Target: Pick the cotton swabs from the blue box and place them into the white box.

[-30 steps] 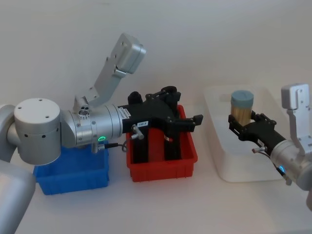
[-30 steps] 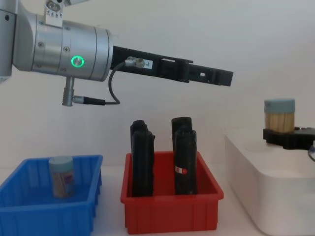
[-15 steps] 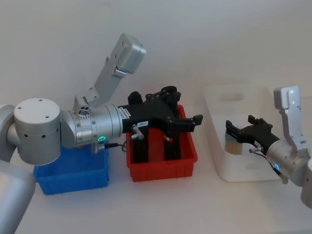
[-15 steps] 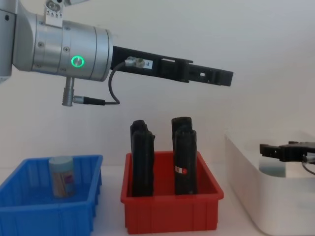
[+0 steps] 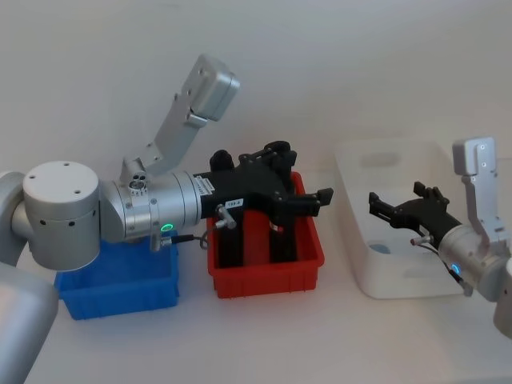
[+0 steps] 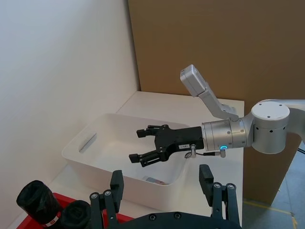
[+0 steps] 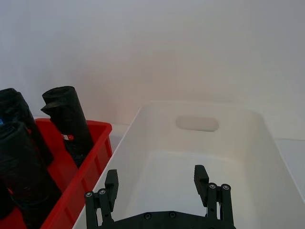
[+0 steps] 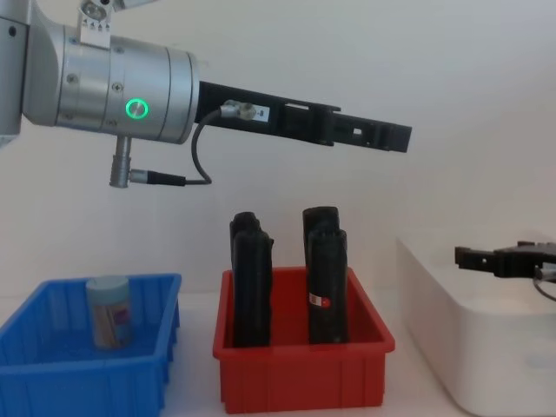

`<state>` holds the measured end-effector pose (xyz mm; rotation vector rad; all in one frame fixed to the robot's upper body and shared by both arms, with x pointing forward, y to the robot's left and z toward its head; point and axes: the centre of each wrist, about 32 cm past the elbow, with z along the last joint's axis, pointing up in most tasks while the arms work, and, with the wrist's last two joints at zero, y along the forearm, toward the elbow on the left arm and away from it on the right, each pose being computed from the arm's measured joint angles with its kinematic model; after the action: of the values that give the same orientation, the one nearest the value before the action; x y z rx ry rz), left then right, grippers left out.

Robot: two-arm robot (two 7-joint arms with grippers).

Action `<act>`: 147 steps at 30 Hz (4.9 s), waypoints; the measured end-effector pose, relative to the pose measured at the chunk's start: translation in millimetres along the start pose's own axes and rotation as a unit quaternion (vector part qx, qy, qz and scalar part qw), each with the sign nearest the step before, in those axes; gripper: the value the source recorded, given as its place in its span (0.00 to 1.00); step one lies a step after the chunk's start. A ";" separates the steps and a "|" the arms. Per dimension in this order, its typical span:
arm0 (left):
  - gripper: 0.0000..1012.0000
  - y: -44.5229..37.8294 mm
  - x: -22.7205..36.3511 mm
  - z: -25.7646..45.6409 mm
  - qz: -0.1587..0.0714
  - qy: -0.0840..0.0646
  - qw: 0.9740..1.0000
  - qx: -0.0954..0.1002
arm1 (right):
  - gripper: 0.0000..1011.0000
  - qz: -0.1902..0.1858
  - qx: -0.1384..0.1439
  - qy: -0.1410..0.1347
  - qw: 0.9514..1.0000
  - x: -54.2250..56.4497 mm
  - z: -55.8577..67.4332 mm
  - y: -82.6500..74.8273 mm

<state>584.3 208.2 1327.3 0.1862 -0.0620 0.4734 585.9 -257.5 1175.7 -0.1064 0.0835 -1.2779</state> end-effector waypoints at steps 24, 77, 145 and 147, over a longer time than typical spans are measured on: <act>0.99 0.0 0.0 0.0 0.000 0.000 1.000 0.000 | 0.99 -0.016 0.121 -0.015 0.992 -4.3 19.9 -33.2; 0.99 7.2 -65.6 -86.2 0.236 -0.048 0.970 -0.035 | 0.99 0.023 0.093 -0.024 0.995 -60.0 -3.8 -130.5; 0.99 13.6 -99.0 -117.2 0.328 -0.054 0.941 -0.062 | 0.99 0.054 0.094 -0.027 0.994 -54.1 -3.1 -115.2; 0.99 13.6 -99.0 -117.2 0.328 -0.054 0.941 -0.062 | 0.99 0.062 0.093 -0.029 0.993 -52.6 -3.1 -110.9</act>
<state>492.0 198.4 1204.4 0.0611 -0.2675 1.1237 465.0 -238.8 1186.7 0.0210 -0.0783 -1.1509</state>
